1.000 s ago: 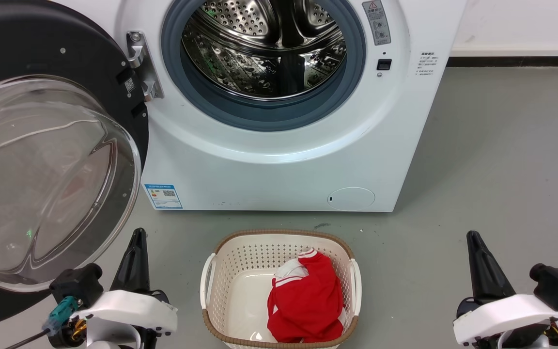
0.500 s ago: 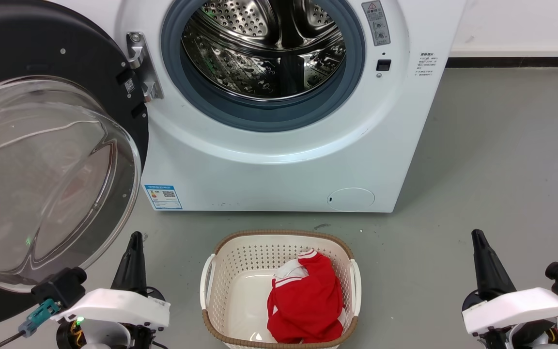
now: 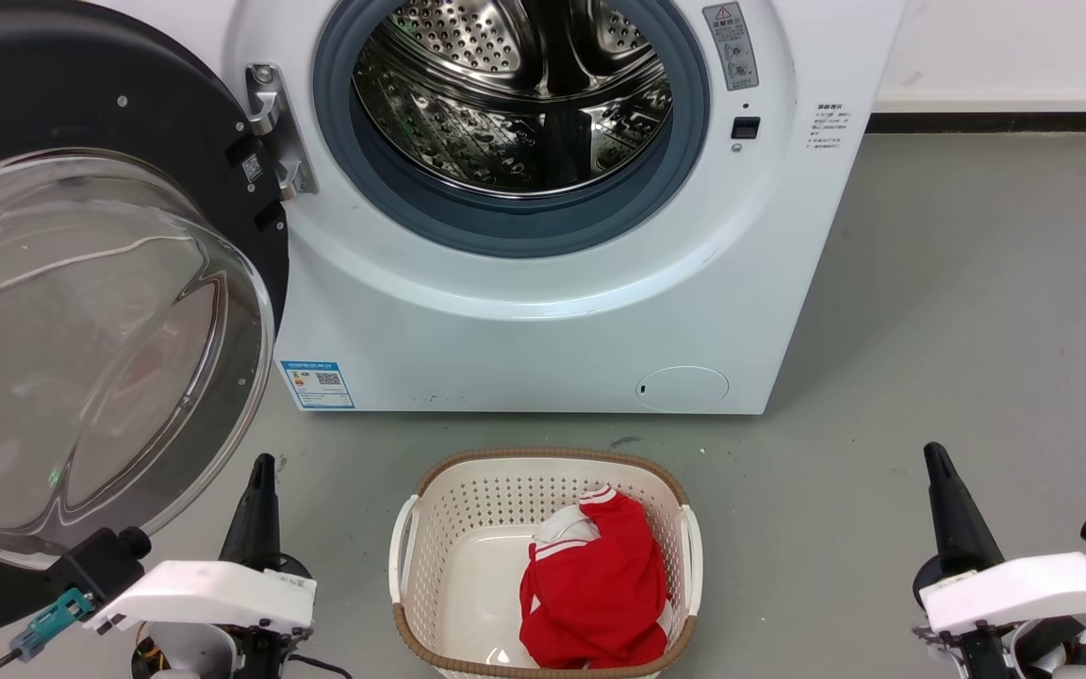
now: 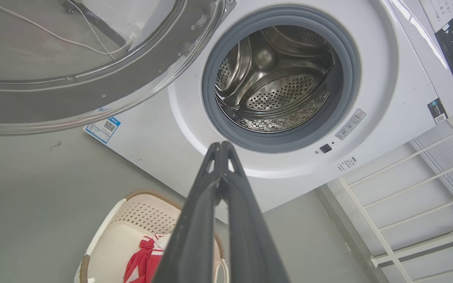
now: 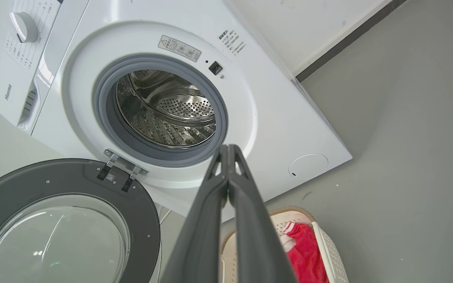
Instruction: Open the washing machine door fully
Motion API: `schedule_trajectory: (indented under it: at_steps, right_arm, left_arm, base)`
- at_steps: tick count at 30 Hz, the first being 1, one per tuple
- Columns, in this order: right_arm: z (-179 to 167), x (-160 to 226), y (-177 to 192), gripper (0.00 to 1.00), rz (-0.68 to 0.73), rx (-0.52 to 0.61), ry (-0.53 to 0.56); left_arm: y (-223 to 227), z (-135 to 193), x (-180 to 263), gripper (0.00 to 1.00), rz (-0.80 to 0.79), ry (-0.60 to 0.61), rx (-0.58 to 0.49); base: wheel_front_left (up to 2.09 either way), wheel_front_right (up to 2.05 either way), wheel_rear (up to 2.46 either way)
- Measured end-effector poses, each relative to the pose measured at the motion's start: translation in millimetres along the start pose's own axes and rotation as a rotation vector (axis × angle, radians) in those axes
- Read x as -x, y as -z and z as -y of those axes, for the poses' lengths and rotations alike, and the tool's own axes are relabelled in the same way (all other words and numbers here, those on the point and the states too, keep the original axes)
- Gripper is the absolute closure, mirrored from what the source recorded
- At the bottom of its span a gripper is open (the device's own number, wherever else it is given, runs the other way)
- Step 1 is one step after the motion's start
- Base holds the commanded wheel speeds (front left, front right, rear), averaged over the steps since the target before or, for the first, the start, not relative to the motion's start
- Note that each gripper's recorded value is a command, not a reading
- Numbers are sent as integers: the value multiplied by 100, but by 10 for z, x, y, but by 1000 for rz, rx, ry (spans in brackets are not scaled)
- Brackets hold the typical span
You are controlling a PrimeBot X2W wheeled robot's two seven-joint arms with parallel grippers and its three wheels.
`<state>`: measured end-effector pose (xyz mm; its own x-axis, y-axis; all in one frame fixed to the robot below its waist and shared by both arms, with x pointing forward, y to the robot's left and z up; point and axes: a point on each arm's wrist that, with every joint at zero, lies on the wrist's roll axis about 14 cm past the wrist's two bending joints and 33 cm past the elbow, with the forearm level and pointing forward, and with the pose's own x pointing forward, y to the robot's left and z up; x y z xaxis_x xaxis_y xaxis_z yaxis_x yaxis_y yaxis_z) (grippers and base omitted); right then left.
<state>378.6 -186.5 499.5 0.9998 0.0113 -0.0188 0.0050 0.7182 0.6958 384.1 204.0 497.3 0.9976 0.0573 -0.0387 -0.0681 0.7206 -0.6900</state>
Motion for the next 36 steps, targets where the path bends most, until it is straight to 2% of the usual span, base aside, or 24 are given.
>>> schedule_trajectory:
  at_steps: [36]
  right_arm:
    - [74,-37,-43,100,1,-425,24]
  left_arm:
    - [29,8,-13,100,-36,1,432]
  base:
    - [0,0,0]
